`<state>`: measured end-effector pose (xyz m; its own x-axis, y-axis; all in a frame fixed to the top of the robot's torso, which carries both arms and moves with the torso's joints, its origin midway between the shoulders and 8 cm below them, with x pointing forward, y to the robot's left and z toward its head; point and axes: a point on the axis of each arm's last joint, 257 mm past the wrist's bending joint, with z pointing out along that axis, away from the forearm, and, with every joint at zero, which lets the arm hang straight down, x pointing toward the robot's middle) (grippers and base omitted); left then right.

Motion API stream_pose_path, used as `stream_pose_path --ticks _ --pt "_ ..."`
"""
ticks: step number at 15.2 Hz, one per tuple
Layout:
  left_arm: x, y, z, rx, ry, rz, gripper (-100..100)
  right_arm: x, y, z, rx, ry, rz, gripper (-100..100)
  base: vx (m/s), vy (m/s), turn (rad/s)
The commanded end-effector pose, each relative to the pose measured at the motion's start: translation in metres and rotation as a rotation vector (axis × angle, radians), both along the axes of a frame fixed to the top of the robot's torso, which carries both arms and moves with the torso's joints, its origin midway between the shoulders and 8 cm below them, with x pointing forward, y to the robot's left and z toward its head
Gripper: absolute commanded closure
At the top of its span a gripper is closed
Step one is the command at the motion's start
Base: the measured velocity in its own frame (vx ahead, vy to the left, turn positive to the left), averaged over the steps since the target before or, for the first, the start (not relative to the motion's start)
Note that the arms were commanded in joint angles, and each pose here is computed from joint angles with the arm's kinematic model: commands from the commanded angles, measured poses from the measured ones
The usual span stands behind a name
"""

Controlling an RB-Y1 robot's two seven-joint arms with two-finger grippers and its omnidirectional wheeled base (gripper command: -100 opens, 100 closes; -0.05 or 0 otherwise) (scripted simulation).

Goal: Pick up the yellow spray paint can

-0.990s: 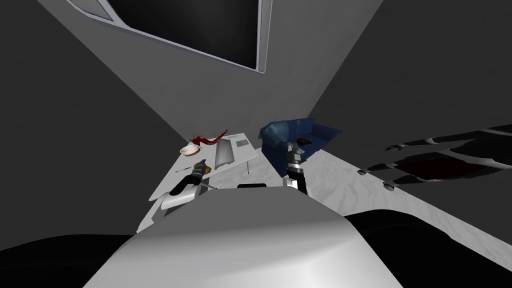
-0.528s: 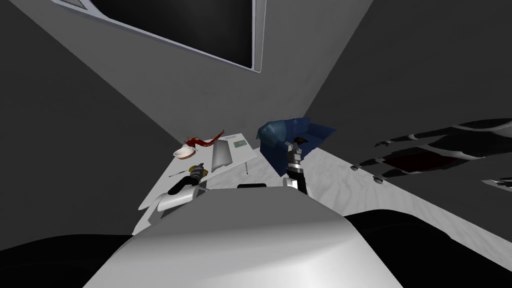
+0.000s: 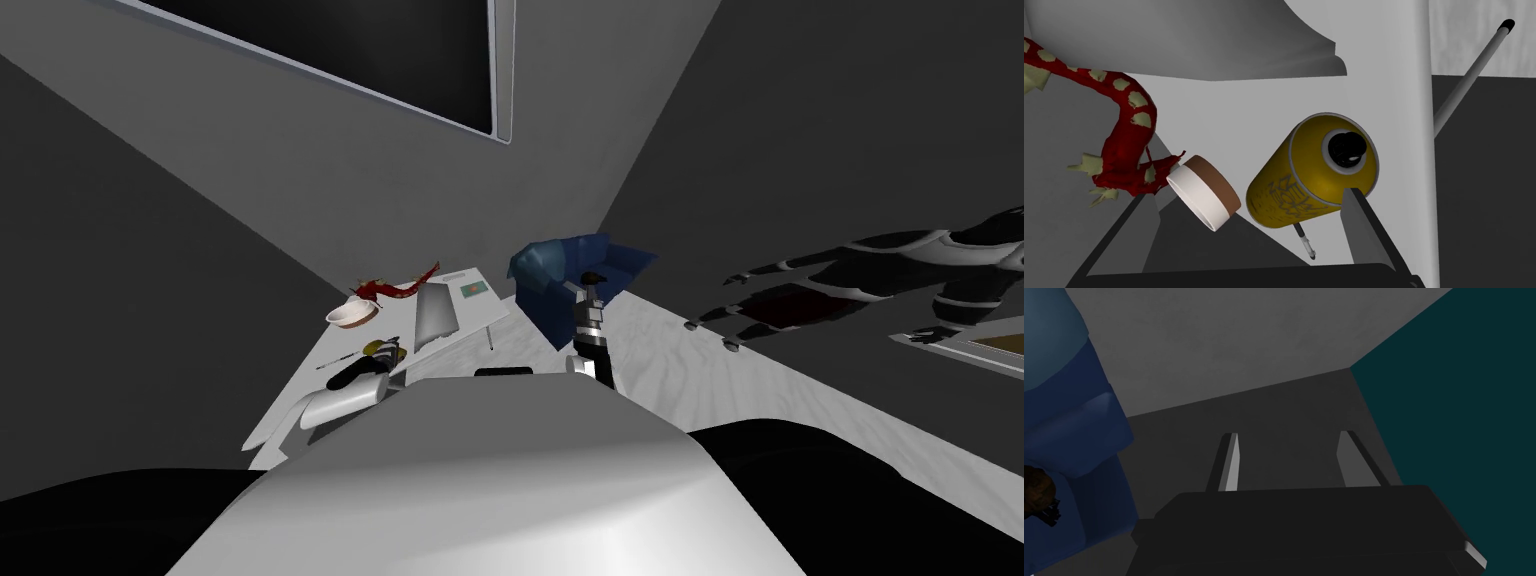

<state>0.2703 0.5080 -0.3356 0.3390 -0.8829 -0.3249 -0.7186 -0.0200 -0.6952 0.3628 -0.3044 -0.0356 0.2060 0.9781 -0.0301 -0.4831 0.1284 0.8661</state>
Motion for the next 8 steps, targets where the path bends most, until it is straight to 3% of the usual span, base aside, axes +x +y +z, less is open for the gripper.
stream_pose_path --ticks 1,8 --pt "-0.012 0.004 -0.008 -0.017 0.042 0.028 -100 0.0 0.0 0.0 0.0 0.0 0.0 0 0.027 -0.004 -0.124" --pt "-0.047 0.018 -0.026 -0.061 0.148 0.109 -100 0.0 0.0 0.0 0.0 0.0 0.0 0 0.021 -0.002 -0.102"
